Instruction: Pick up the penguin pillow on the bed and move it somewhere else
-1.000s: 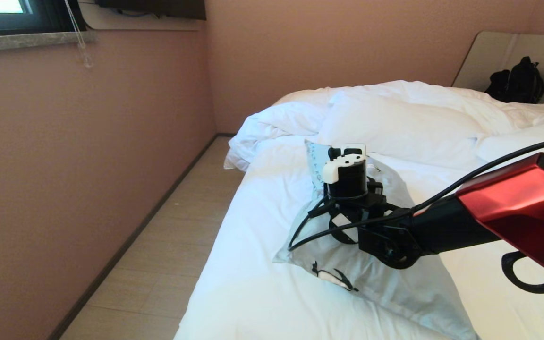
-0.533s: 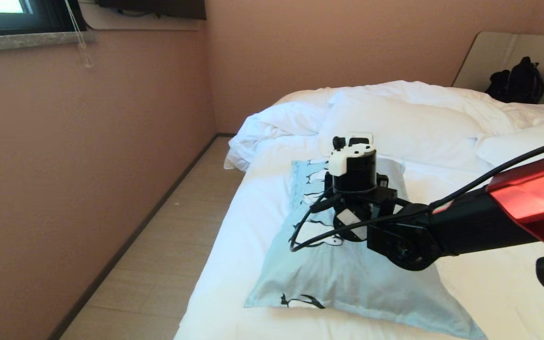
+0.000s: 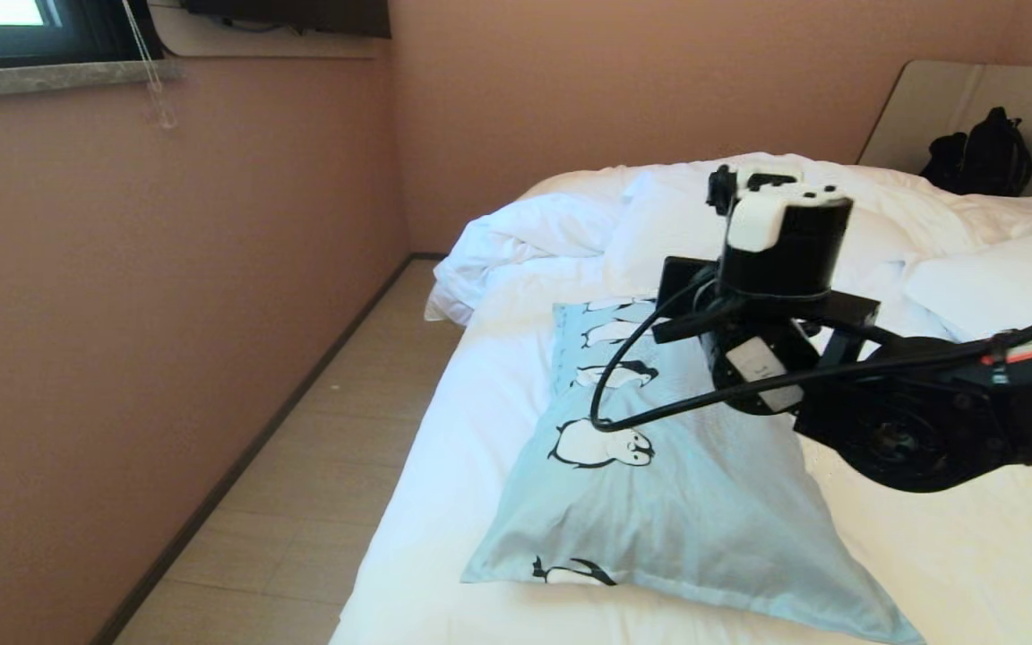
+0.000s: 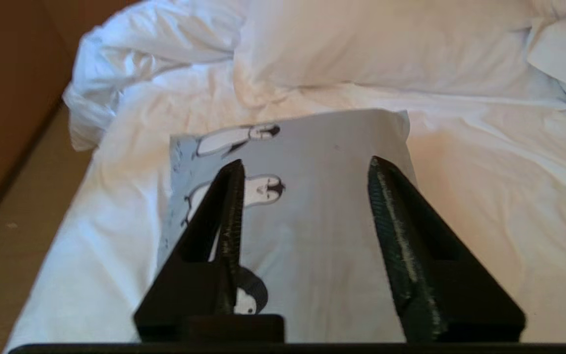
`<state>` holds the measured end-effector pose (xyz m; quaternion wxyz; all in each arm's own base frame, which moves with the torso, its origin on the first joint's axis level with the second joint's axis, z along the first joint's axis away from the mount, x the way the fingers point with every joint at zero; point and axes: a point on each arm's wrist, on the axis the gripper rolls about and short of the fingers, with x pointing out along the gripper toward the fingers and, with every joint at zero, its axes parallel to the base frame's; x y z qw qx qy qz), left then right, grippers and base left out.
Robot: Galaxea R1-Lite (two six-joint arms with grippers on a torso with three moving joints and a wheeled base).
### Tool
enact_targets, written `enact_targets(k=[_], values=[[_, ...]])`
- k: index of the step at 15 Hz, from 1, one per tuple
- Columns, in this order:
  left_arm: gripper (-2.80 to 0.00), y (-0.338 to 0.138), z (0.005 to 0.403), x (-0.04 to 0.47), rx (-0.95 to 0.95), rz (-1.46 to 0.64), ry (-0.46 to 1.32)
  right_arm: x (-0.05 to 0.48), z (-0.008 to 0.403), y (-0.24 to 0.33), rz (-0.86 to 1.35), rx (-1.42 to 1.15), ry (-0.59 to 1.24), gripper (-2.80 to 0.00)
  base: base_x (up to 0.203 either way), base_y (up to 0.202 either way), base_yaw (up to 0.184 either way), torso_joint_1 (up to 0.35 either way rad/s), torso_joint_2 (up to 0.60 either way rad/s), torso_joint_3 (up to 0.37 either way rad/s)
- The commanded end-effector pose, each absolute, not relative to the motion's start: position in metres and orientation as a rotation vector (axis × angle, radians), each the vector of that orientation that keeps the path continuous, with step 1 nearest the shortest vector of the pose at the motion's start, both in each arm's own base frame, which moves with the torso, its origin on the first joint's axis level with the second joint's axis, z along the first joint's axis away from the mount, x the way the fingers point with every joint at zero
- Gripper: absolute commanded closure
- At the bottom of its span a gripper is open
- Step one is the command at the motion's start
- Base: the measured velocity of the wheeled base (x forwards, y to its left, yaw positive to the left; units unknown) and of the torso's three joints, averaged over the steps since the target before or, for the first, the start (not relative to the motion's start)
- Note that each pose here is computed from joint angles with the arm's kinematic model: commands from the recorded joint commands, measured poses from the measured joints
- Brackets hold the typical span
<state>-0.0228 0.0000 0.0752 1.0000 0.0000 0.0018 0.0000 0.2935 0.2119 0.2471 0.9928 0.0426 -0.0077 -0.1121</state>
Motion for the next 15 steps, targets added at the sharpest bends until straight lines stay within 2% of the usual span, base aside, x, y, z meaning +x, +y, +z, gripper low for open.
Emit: enact_targets(k=[1, 5, 10, 12, 15], values=[[0.0, 0.0, 0.075, -0.023, 0.0, 0.0, 0.003, 0.27, 0.284, 0.192, -0.196, 0.154, -0.085, 0.0, 0.0, 0.0, 0.0, 0.0, 0.0, 0.0], [0.0, 0.0, 0.075, -0.023, 0.0, 0.0, 0.003, 0.229, 0.31, 0.163, -0.021, 0.176, -0.111, 0.0, 0.0, 0.0, 0.0, 0.0, 0.0, 0.0], [0.0, 0.0, 0.075, -0.023, 0.0, 0.0, 0.003, 0.18, 0.305, 0.134, 0.397, 0.118, -0.009, 0.0, 0.0, 0.0, 0.0, 0.0, 0.0, 0.0], [0.0, 0.0, 0.075, -0.023, 0.0, 0.0, 0.003, 0.175, 0.305, 0.131, 0.403, 0.099, 0.013, 0.0, 0.0, 0.0, 0.0, 0.0, 0.0, 0.0], [0.0, 0.0, 0.075, -0.023, 0.0, 0.0, 0.003, 0.168, 0.311, 0.123, 0.228, 0.021, -0.033, 0.0, 0.0, 0.0, 0.0, 0.0, 0.0, 0.0]])
